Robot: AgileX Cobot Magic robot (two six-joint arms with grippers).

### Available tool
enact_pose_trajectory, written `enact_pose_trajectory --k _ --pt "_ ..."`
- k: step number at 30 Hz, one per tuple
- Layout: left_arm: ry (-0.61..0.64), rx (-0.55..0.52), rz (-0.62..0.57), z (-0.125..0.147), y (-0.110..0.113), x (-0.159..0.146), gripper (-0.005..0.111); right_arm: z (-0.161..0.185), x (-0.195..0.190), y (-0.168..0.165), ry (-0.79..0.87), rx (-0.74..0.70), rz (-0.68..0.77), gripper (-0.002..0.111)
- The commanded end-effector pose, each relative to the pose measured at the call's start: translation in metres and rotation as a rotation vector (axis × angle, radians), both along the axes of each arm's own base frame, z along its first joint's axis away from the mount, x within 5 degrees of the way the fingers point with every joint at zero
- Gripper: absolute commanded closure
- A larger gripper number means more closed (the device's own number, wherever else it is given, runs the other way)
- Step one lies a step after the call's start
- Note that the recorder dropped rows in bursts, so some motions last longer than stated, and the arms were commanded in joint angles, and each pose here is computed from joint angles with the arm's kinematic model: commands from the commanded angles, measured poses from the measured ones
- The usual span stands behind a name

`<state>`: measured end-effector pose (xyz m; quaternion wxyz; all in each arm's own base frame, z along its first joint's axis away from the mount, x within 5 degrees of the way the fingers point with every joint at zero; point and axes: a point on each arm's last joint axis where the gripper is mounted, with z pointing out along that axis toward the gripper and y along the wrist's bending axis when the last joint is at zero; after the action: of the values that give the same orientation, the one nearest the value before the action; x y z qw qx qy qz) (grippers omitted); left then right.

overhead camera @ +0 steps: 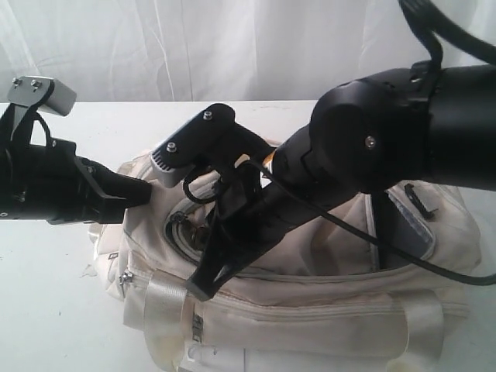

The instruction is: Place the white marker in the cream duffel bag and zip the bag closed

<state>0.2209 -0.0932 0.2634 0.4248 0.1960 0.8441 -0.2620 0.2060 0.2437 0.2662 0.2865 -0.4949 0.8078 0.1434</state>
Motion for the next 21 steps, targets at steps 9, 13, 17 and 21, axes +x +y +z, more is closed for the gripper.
enact_pose_trajectory --k 9,13,17,21 --pt "0.0 -0.027 0.01 0.003 0.0 0.0 0.107 0.023 -0.007 -0.018 -0.076 -0.025 -0.021 0.108" --pt "0.0 -0.027 0.01 0.003 0.0 0.0 0.107 0.024 -0.004 -0.016 -0.086 0.01 -0.059 0.108" --pt "0.0 -0.027 0.009 0.003 0.0 0.0 0.107 0.019 0.001 -0.013 -0.079 0.025 -0.083 0.093" --pt "0.0 -0.027 0.009 0.003 0.0 0.0 0.107 0.012 0.006 -0.01 -0.071 0.021 -0.091 0.075"
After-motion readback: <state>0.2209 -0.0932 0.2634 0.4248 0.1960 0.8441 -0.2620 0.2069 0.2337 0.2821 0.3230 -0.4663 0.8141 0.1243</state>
